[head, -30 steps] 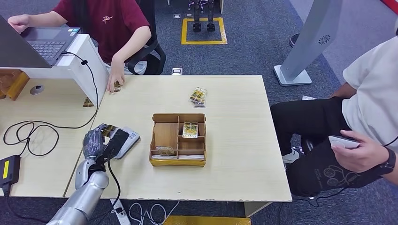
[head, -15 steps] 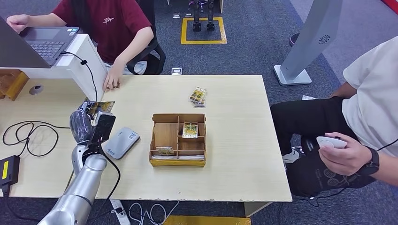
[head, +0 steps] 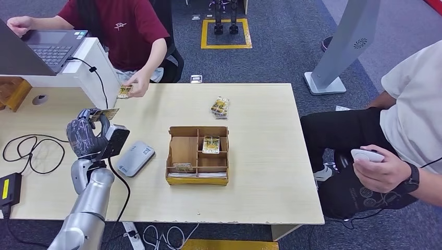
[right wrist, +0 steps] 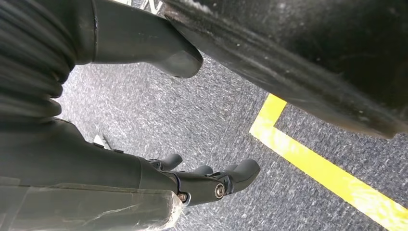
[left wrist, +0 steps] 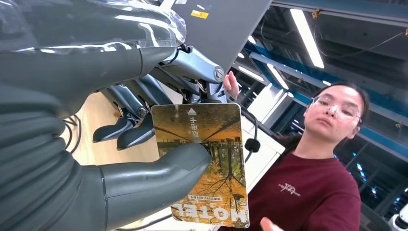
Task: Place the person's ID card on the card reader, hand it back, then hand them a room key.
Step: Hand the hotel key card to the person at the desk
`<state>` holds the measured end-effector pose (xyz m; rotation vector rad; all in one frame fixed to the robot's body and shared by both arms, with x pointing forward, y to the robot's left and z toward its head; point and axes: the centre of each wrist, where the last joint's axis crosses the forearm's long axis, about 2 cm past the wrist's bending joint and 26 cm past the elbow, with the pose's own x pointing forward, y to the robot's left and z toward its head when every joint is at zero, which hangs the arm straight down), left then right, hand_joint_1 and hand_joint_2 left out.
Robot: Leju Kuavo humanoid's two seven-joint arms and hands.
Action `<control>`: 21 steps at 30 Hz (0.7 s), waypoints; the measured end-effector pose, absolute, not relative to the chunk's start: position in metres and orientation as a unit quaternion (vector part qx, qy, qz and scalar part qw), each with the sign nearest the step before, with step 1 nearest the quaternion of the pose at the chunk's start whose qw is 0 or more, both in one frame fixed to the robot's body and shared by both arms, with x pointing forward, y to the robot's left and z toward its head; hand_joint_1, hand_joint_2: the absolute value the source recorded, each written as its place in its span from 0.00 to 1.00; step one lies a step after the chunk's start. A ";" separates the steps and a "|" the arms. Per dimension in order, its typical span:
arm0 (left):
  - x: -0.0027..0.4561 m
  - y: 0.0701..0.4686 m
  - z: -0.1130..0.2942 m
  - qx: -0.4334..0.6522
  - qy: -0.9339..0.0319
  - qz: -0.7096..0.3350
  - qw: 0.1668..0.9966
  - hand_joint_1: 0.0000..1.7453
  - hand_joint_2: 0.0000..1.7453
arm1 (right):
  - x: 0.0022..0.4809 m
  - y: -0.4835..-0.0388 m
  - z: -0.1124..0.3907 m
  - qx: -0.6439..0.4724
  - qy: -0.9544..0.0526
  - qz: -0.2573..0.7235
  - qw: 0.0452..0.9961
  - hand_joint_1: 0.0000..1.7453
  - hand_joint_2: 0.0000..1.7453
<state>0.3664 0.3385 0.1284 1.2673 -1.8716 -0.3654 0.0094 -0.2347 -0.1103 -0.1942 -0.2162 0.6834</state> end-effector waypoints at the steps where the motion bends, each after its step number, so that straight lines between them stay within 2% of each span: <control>1: 0.366 0.337 0.128 0.504 -0.745 -0.144 0.414 1.00 1.00 | 0.009 -0.235 -0.110 -0.095 -0.105 0.334 0.932 0.00 1.00; 21: 0.368 0.320 0.128 0.489 -0.755 -0.126 0.419 1.00 1.00 | 0.005 -0.233 -0.110 -0.093 -0.106 0.332 0.933 0.00 1.00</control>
